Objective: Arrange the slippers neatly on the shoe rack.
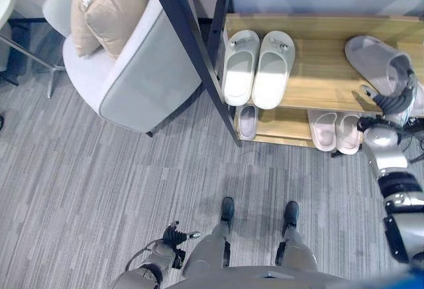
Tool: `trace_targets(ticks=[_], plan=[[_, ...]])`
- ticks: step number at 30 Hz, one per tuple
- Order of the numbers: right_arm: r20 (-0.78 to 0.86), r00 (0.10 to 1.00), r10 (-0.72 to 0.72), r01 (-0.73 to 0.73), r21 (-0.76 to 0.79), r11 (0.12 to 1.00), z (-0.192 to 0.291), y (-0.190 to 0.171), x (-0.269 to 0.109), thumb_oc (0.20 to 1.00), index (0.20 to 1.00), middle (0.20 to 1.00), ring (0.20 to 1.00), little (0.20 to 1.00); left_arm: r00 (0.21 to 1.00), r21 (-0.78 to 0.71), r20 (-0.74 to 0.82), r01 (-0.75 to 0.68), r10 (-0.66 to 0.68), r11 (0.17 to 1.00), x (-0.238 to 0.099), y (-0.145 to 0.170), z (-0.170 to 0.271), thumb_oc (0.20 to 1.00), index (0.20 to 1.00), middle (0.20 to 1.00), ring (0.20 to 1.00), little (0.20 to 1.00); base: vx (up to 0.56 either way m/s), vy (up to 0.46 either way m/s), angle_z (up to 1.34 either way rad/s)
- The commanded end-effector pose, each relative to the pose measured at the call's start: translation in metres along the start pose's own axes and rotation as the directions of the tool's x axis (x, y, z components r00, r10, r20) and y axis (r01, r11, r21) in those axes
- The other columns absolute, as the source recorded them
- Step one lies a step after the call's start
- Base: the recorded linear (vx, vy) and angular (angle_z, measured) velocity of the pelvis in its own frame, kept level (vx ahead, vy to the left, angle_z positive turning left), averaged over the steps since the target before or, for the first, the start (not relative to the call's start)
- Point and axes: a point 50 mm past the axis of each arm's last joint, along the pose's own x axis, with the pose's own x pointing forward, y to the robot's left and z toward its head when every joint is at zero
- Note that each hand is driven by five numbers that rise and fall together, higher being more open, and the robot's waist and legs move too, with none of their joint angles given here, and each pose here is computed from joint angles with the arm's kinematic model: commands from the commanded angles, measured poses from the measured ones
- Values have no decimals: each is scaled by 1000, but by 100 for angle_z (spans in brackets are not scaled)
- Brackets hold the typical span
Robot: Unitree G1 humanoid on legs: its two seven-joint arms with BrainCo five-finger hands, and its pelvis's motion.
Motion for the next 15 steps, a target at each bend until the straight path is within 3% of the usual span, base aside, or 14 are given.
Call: trace_targets(ticks=[1,2,6,15], plan=[[31,984,177,-179,68,981,13,15,2,1000,1000,1000,1000,1000,999,25,-48,-13,14,1000,0,5,-8,1000,1000,1000,1000,1000,-34,7,-2],[4,954,301,-301,9,954,17,23,10,1000,1000,1000,1000,1000,999,36,-44,-5,6,999,1,9,-7,1000,1000,1000,1000,1000,-31,21,-3],[-34,907,420,-420,-1,907,20,42,8,1000,1000,1000,1000,1000,999,48,-44,19,-16,999,1,12,-7,1000,1000,1000,1000,1000,-24,31,0],[9,867,498,-498,58,865,34,77,-15,1000,1000,1000,1000,1000,1000,37,-21,1,0,999,5,22,6,1000,1000,1000,1000,1000,-40,43,0]])
